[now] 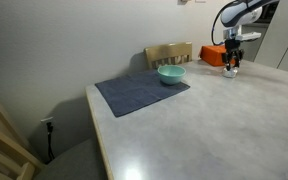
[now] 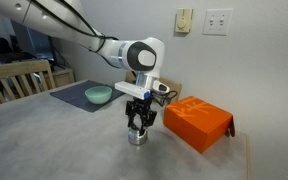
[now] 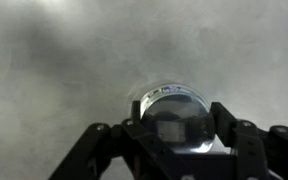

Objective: Take the lid off the bottle and put it on the table

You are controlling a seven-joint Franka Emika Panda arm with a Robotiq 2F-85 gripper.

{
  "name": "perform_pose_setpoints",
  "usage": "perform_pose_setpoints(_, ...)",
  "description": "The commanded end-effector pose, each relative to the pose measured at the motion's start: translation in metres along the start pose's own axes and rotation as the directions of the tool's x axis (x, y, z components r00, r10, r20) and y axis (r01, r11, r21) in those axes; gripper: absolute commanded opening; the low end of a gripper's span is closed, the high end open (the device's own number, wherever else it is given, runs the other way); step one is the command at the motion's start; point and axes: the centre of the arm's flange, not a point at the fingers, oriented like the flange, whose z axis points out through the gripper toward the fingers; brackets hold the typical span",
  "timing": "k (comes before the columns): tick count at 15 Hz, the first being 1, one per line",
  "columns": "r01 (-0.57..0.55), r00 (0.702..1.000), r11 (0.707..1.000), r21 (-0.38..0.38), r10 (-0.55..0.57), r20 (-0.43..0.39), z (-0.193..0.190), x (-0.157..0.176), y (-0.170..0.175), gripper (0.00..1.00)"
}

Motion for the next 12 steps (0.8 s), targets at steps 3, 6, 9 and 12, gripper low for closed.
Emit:
perform_pose_setpoints(3,0.006,1.0,1.0,-0.003,-0.006,0.001,-0.004,0.004,0.004,0.44)
perform_pose_setpoints(6,0.018,1.0,1.0,-0.017,-0.019,-0.018,-0.009,-0.008,-0.004,0.44)
perform_pose_setpoints(9,0.034,0.999,0.999,-0.042,-0.035,-0.034,-0.014,-0.018,-0.016,0.44)
perform_pose_setpoints(12,0.046,0.998,0.996,-0.078,-0.05,-0.048,-0.017,-0.025,-0.032,0.44)
